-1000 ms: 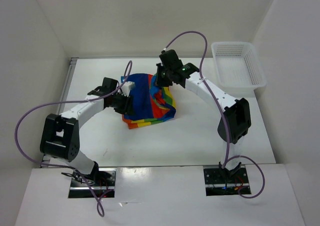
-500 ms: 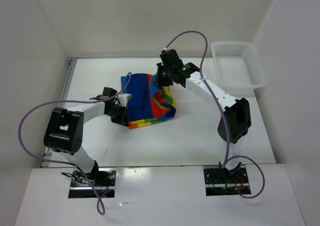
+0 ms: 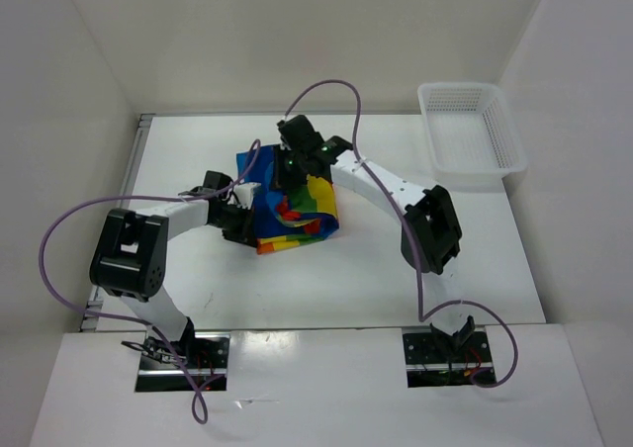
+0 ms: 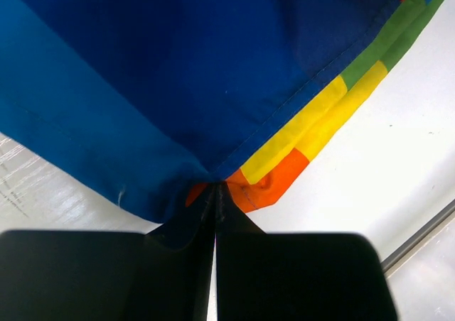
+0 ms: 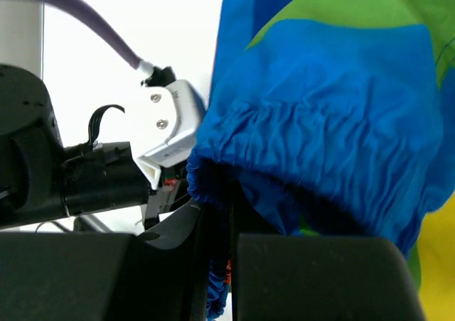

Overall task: Fold and stack the shorts
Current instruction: Fold the shorts

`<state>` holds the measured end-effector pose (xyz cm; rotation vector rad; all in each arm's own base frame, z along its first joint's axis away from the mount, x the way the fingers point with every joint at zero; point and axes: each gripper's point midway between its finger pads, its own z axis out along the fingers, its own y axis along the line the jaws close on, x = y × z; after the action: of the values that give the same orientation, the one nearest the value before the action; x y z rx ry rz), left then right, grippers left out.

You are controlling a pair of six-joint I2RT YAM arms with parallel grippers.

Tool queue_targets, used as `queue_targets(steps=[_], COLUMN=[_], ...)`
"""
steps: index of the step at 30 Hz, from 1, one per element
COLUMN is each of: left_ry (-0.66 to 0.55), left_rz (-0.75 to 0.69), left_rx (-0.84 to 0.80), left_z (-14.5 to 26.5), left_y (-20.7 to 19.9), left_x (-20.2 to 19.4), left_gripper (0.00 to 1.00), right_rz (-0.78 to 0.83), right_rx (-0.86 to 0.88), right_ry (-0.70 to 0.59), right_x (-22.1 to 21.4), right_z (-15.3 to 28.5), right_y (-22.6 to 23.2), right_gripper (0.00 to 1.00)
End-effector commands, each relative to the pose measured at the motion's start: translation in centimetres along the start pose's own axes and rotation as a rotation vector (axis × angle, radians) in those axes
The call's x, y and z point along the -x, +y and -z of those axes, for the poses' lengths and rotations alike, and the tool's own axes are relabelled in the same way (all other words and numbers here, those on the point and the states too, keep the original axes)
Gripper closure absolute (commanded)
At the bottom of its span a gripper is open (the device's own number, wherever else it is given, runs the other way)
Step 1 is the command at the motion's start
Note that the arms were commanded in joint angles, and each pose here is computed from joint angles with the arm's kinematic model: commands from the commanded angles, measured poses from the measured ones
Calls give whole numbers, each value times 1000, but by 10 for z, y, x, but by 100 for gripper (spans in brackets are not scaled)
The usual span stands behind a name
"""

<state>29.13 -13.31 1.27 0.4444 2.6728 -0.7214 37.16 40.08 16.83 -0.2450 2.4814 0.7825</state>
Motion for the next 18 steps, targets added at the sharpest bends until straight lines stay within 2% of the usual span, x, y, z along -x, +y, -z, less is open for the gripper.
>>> queue_targets(steps=[1, 4, 5, 6, 8, 9, 13, 14, 18], left_ry=[42, 34, 34, 33, 10, 14, -53, -73, -131], left_rz=[11, 6, 6, 16, 17, 34, 55, 54, 86], left_rx=[38, 39, 39, 42, 22, 16, 3, 9, -25], left_z=[-12, -11, -10, -7, 0, 4, 34, 41, 63], left_y=[14, 14, 13, 16, 11, 12, 9, 10, 12], left_x=[-14, -10, -8, -6, 1, -1, 19, 26, 41], left_gripper=[97, 97, 97, 95, 91, 88, 37, 32, 31], right_rz=[10, 12, 12, 24, 21, 22, 21, 21, -1], right_rx=[179, 185, 183, 191, 184, 185, 169, 169, 186], right_ry=[-39, -47, -45, -57, -47, -48, -71, -71, -105], right_x=[18, 23, 23, 28, 27, 28, 33, 33, 46], right_z=[4, 0, -4, 1, -3, -5, -4, -4, 0], right_y=[49, 52, 52, 56, 54, 54, 53, 53, 57], right_gripper=[100, 100, 94, 74, 55, 35, 33, 32, 32])
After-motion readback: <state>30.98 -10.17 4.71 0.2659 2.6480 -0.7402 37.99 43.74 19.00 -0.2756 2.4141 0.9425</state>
